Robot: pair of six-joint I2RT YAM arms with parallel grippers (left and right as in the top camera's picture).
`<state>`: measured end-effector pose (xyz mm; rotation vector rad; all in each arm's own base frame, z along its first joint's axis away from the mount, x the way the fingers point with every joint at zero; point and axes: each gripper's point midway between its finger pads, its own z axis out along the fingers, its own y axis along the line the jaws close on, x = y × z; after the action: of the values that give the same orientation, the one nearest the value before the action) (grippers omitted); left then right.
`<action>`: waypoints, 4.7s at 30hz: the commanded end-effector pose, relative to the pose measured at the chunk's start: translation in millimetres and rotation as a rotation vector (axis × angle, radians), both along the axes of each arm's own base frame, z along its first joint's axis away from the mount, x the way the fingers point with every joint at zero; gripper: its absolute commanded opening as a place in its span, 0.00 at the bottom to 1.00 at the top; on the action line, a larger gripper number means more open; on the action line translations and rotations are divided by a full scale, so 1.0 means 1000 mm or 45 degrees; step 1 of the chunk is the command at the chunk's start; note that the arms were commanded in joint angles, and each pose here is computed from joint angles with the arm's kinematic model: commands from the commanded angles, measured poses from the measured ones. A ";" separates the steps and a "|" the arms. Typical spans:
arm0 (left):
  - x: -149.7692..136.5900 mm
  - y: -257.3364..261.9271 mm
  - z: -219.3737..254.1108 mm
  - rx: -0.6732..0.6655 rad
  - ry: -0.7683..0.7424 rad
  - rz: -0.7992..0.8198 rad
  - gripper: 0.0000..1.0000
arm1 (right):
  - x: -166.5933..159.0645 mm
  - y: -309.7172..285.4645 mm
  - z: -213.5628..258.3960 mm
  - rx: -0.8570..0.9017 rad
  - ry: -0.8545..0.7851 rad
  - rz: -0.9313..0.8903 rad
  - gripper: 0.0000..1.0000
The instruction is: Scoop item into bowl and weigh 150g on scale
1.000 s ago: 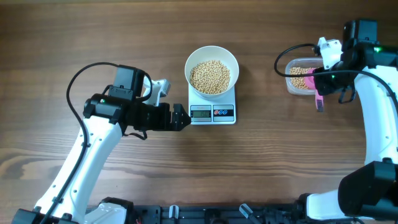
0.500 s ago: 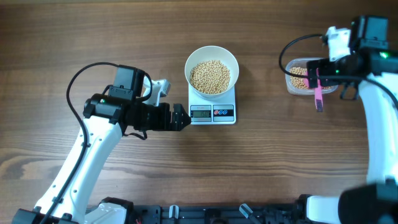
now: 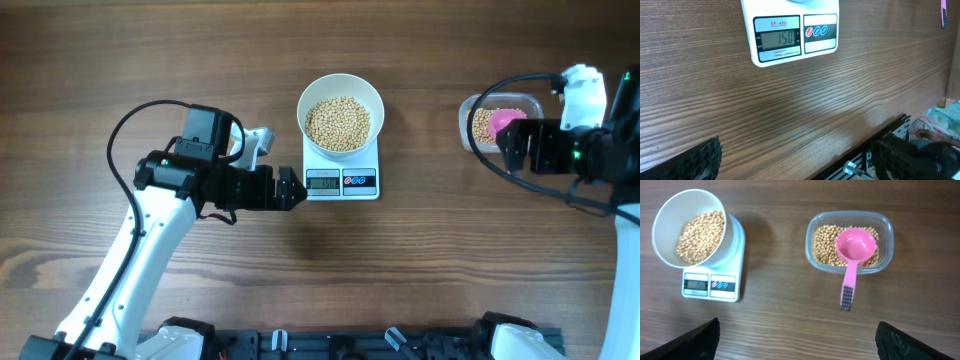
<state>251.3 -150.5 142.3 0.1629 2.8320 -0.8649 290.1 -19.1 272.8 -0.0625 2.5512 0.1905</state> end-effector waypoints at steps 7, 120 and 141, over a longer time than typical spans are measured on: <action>0.001 0.001 -0.001 0.012 0.000 0.005 1.00 | -0.039 0.015 0.044 0.046 -0.195 -0.049 1.00; 0.000 0.001 -0.001 0.012 0.001 0.005 1.00 | -0.044 0.013 -0.098 -0.250 -1.265 -0.100 1.00; 0.000 0.001 -0.001 0.012 0.001 0.005 1.00 | -0.043 0.013 -0.098 -0.182 -1.257 -0.136 1.00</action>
<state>251.5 -150.1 141.9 0.1620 2.8330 -0.8600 247.4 -3.5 172.2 -0.0785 1.5823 -0.0632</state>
